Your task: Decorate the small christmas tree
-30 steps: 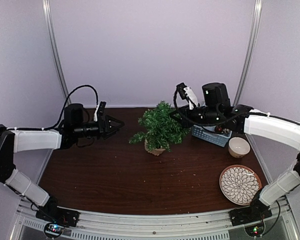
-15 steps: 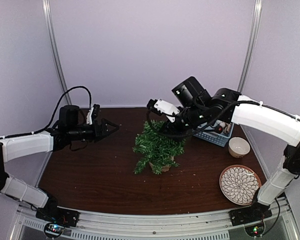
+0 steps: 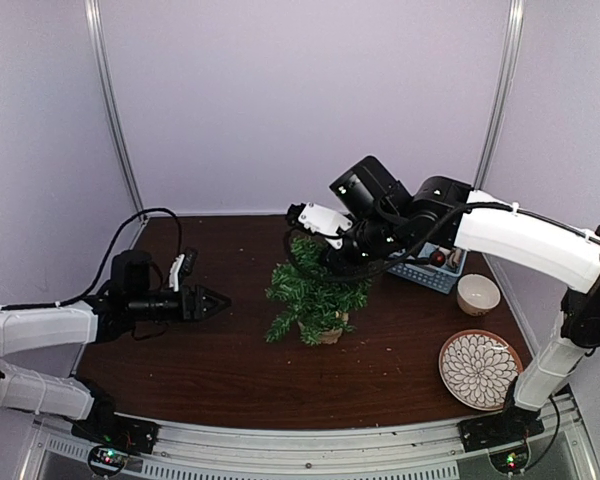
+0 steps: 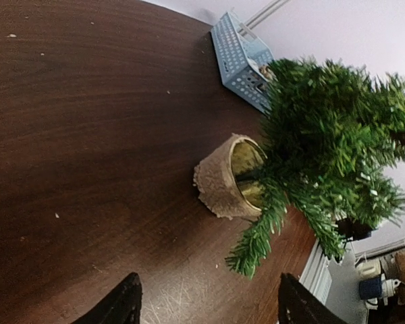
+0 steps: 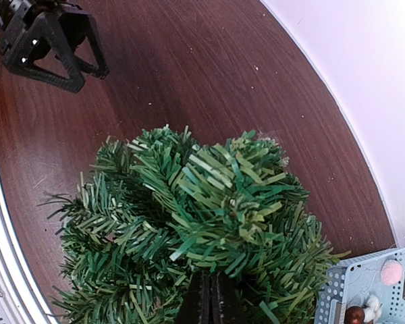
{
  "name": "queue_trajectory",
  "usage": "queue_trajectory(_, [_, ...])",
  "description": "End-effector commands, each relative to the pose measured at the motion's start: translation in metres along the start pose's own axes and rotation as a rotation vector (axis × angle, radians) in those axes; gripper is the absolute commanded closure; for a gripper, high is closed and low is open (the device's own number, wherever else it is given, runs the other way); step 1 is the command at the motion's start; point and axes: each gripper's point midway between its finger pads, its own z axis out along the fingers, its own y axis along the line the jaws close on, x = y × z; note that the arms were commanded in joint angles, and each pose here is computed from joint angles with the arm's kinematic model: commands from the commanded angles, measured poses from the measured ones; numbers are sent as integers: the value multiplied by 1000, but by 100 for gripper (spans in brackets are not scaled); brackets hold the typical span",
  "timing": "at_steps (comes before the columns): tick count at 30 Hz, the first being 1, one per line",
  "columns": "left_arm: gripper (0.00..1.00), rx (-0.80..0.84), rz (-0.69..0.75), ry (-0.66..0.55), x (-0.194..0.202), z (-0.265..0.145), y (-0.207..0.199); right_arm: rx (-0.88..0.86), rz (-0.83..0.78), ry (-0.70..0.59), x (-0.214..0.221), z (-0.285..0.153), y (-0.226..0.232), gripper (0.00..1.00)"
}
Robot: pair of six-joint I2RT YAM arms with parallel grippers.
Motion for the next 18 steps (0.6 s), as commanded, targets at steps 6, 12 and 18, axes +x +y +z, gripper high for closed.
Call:
queue_trajectory(6, [42, 145, 288, -42, 33, 27, -38, 34, 1, 35, 11, 12, -4, 100])
queue_trajectory(12, [49, 206, 344, -32, 50, 61, -45, 34, 21, 26, 12, 15, -6, 100])
queue_trajectory(18, [57, 236, 414, -11, 62, 89, -56, 32, 35, 22, 14, 13, -9, 100])
